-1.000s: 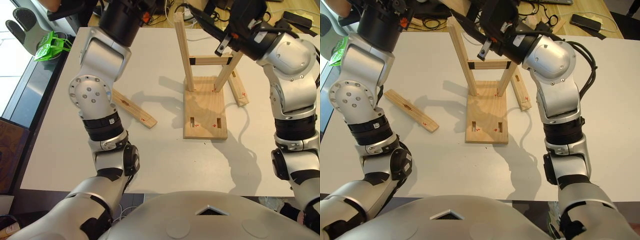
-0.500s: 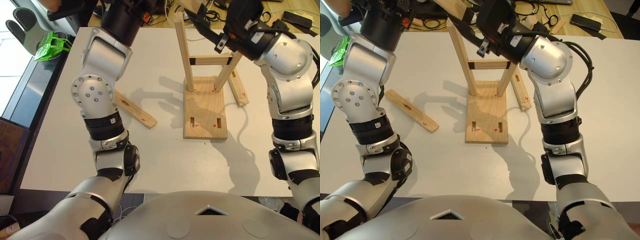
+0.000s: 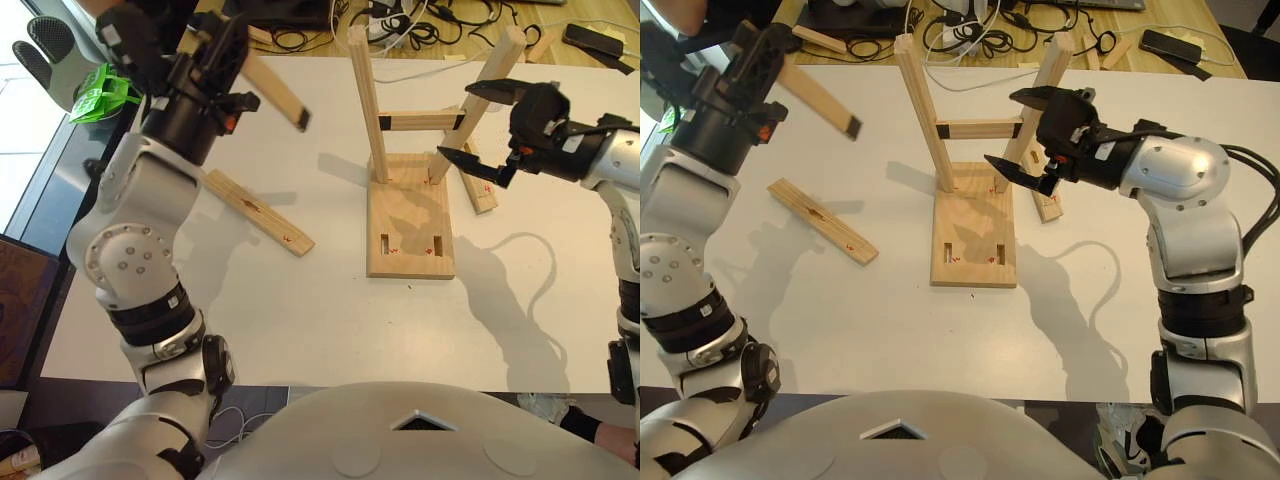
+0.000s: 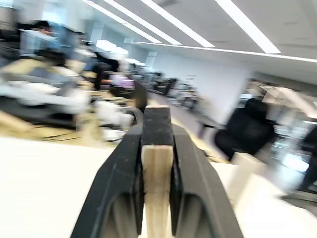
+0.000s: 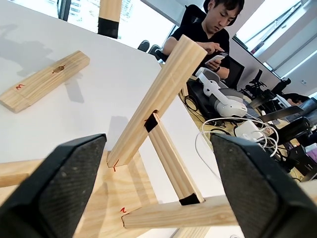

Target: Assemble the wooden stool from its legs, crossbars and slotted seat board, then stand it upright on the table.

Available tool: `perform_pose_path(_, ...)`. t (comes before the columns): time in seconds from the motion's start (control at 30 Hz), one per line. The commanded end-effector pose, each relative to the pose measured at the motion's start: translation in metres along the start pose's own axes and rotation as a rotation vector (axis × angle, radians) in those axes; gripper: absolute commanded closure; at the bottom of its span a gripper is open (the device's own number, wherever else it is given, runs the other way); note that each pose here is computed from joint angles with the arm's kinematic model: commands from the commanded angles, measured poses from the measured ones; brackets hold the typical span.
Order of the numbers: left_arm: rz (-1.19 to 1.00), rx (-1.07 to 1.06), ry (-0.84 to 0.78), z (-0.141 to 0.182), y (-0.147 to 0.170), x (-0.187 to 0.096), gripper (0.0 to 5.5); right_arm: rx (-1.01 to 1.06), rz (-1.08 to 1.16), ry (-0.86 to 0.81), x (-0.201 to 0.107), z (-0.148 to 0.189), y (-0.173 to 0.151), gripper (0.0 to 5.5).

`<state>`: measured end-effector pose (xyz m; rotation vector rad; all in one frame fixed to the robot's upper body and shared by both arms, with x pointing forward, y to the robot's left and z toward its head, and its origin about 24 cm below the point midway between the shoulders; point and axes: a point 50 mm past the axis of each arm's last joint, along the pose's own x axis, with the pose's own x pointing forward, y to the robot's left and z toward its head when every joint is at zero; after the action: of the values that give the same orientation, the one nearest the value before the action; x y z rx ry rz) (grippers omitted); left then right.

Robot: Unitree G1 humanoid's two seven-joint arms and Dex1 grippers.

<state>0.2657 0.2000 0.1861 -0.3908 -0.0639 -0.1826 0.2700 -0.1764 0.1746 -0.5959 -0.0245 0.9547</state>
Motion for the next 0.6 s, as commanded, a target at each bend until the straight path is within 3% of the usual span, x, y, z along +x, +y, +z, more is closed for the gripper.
perform_pose_path(0.03,0.349,0.043,-0.022,-0.015,0.027,-0.021,5.09,0.042,-0.026,0.002,-0.008,0.001,0.008,1.61)
perform_pose_path(0.23,0.674,0.284,0.057,-0.023,0.071,-0.043,5.09,0.099,-0.054,-0.007,-0.009,-0.002,0.024,1.61)
perform_pose_path(0.6,0.693,0.332,0.182,-0.05,0.096,-0.022,5.09,0.11,-0.049,-0.053,0.003,0.003,0.027,1.61)
